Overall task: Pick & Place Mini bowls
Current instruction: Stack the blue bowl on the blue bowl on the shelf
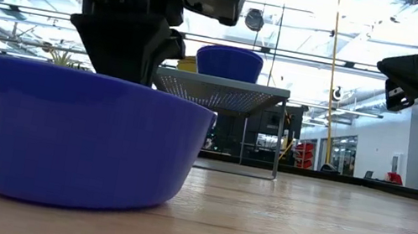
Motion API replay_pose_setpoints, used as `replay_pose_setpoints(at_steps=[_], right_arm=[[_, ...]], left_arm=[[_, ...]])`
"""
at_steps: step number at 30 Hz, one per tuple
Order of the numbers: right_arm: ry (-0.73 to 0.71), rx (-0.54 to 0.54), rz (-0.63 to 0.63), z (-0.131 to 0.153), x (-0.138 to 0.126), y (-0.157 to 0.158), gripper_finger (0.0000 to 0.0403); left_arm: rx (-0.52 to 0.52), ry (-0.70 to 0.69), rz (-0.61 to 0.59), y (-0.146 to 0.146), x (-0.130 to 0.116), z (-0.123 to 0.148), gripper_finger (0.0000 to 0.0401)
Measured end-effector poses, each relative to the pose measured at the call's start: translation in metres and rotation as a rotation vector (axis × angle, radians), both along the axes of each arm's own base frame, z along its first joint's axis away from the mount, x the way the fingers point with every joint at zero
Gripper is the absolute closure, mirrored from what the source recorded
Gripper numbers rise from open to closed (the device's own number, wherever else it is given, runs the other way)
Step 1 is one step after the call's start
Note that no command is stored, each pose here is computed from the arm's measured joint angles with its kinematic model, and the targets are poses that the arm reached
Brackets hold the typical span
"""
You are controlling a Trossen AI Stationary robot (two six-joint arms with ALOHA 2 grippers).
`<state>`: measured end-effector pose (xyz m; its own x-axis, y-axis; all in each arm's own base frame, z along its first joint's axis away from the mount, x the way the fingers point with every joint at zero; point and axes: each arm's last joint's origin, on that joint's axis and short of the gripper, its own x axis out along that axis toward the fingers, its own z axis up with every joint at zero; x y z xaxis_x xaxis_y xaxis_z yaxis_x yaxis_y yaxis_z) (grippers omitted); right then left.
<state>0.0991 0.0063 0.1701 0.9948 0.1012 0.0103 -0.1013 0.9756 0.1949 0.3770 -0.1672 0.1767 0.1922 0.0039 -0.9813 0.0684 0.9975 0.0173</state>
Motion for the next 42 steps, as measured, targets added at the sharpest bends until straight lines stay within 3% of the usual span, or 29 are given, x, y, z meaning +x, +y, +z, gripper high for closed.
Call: replay_pose_setpoints(at_steps=[10, 17, 30, 42], right_arm=[[0.000, 0.000, 0.000, 0.000, 0.000, 0.000, 0.0383], [0.000, 0.000, 0.000, 0.000, 0.000, 0.000, 0.0383], [0.001, 0.000, 0.000, 0.000, 0.000, 0.000, 0.0383], [0.000, 0.000, 0.000, 0.000, 0.000, 0.000, 0.0383]], left_arm=[[-0.058, -0.002, -0.028, 0.011, 0.010, 0.007, 0.0396], [-0.083, -0.069, -0.072, 0.020, 0.025, 0.029, 0.0396], [-0.010, -0.178, -0.138, 0.051, 0.043, 0.104, 0.0397], [0.027, -0.217, -0.002, 0.117, 0.038, 0.174, 0.0396]])
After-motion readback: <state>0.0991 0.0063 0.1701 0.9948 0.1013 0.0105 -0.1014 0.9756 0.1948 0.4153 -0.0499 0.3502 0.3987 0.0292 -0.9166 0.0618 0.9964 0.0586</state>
